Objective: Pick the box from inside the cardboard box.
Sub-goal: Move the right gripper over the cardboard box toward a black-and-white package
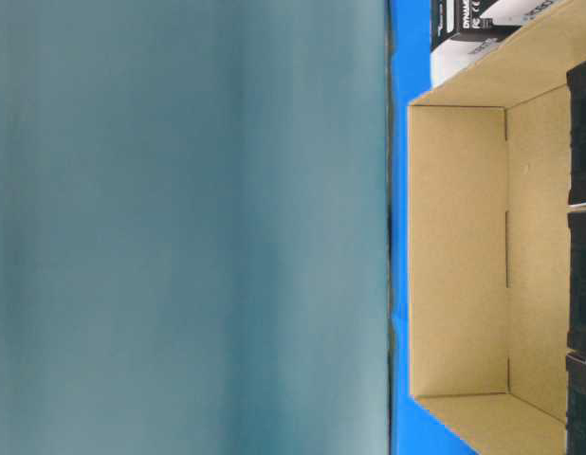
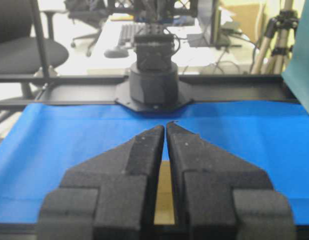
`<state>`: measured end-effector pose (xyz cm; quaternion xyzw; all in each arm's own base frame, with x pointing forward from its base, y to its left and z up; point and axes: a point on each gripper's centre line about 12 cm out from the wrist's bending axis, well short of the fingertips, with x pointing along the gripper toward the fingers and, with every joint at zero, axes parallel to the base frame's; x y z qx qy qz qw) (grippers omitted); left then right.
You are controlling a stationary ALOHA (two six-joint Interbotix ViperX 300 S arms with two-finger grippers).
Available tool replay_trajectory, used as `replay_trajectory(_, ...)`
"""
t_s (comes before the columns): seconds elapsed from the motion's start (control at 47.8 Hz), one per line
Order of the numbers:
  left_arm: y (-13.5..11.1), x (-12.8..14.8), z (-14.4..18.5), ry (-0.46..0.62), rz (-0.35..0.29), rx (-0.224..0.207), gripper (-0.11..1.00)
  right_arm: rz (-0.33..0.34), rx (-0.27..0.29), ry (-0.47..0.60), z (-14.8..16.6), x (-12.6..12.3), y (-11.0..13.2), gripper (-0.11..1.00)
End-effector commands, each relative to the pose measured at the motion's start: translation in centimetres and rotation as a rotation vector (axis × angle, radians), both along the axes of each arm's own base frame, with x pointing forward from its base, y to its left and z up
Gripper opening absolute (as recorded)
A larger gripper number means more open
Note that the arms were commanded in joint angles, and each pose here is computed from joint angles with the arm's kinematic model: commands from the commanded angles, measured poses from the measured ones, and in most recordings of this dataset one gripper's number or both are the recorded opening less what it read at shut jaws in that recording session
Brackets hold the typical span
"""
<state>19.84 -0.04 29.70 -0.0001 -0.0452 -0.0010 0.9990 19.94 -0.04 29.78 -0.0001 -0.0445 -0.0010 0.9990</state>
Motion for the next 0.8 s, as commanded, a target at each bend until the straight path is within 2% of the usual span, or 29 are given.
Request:
replay_trajectory(0.0,0.0,0.4,0.3,0.026,-0.003,-0.008,0.14,-0.008,0.033,0.003,0.2,0.3,-0.2,0.14)
replay_trajectory(0.042,0.0,0.4,0.4,0.045,-0.003,-0.014,0.12,-0.012,0.071,0.021,0.1,0.4,-0.2,0.12)
replay_trajectory(0.105,0.0,0.5,0.6,0.069,-0.004,-0.021,0.02,-0.021,0.154,0.077,-0.2,0.8,-0.4,0.03)
replay_trajectory(0.188,-0.1,0.6,0.7,0.101,-0.009,-0.024,-0.06,-0.021,0.230,0.168,-0.4,1.5,-0.3,-0.01)
replay_trajectory(0.335,-0.2,0.6,0.8,0.146,-0.009,-0.024,-0.07,-0.014,0.275,0.304,0.3,3.1,0.0,-0.01)
replay_trajectory(0.586,-0.2,0.6,0.6,0.226,-0.009,-0.024,-0.07,-0.021,0.362,0.689,0.4,7.3,0.9,-0.01)
replay_trajectory(0.775,-0.2,0.5,0.5,0.258,-0.008,-0.024,-0.07,-0.018,0.351,0.973,-1.1,11.1,1.9,-0.01)
